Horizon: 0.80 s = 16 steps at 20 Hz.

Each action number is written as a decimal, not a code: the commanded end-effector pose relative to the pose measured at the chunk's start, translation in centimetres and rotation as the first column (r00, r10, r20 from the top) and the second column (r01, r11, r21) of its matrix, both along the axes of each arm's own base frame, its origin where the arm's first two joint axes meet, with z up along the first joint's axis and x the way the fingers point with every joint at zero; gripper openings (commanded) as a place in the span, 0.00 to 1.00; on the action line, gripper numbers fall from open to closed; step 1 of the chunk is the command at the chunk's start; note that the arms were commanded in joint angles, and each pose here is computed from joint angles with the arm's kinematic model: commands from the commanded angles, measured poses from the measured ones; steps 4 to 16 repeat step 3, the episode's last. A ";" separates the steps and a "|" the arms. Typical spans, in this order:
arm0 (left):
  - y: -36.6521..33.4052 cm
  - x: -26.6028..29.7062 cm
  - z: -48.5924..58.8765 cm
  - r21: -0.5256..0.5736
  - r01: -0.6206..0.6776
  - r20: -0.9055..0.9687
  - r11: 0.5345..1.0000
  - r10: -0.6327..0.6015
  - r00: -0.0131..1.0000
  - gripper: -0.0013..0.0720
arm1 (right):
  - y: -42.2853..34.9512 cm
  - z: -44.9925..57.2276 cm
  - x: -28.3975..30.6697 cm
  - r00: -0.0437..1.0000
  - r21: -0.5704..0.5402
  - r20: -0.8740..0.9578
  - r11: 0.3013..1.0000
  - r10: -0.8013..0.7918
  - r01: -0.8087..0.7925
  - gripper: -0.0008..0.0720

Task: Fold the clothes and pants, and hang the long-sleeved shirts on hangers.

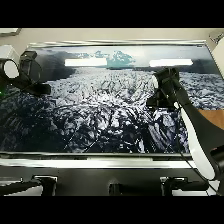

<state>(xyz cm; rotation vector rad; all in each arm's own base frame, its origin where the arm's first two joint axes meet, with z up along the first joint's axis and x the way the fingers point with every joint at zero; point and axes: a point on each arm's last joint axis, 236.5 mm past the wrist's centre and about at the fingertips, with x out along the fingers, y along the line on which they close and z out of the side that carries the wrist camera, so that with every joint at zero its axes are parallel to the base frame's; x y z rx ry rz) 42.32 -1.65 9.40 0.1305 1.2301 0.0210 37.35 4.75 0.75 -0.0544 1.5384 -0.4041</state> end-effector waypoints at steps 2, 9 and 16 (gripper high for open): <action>0.0 0.0 0.0 0.000 0.001 0.000 1.000 -0.001 1.000 0.06 | 0.0 0.0 0.0 1.000 0.000 0.000 1.000 0.002 -0.002 0.87; 0.0 0.0 0.0 0.000 0.001 0.000 1.000 -0.001 1.000 0.06 | 0.0 0.0 0.0 1.000 0.000 0.000 1.000 0.002 -0.002 0.87; 0.0 0.0 0.0 0.000 0.001 0.000 1.000 -0.001 1.000 0.06 | 0.0 0.0 0.0 1.000 0.000 0.000 1.000 0.002 -0.002 0.87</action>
